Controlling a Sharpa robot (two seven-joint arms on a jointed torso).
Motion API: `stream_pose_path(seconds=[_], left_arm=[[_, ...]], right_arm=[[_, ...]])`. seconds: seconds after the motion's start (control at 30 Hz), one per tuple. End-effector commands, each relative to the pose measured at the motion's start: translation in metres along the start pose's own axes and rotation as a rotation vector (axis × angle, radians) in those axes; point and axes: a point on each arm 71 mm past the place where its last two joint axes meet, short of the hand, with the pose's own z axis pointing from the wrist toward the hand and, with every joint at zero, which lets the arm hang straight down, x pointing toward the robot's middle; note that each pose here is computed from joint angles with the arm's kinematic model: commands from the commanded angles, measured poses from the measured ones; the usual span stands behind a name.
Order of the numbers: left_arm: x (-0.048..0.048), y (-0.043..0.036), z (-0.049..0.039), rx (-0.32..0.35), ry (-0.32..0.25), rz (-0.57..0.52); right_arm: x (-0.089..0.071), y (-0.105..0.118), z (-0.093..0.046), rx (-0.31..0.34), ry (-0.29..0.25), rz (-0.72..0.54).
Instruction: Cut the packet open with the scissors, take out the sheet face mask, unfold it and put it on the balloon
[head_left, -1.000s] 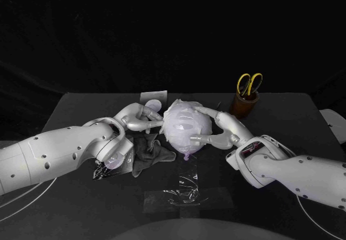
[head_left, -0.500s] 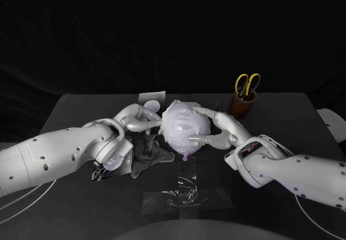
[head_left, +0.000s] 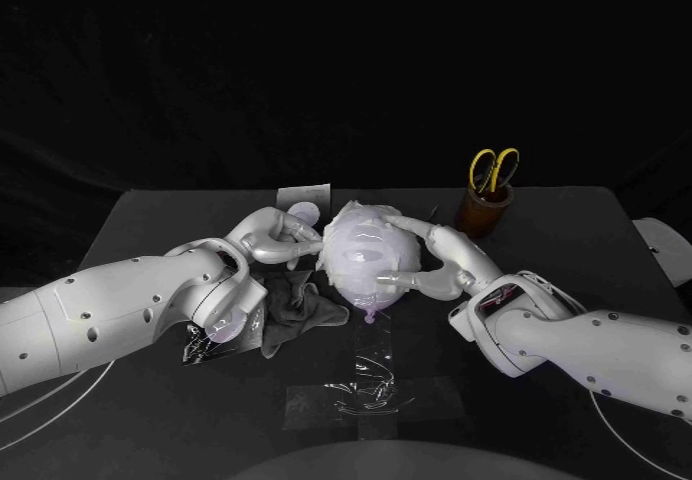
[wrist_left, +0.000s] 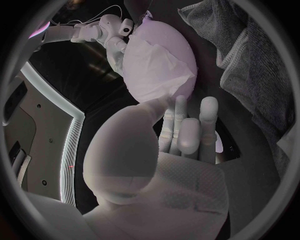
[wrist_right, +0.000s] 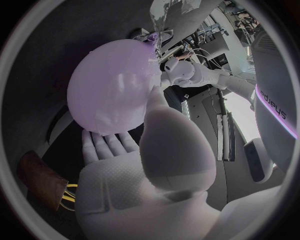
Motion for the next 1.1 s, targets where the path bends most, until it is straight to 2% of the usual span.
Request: stream_pose_path(seconds=[0.03,0.57,0.87,1.1], left_arm=[[-0.0019,-0.0026,0.0007,0.022,-0.035,-0.023],[-0.0103,0.0020,-0.0015,-0.001,-0.084,-0.030],[-0.0083,0.0027,-0.0018,-0.008,-0.050,-0.022],[-0.0033,0.0030,-0.0017,-0.022,0.007,-0.021]], right_arm=[[0.0078,-0.0027,-0.0028,0.020,0.059,0.007],[0.0074,-0.0032,-0.0031,0.021,0.057,0.006],[0.0075,-0.0033,-0.0030,0.022,0.058,0.006],[0.0078,-0.0030,-0.0027,0.021,0.059,0.007]])
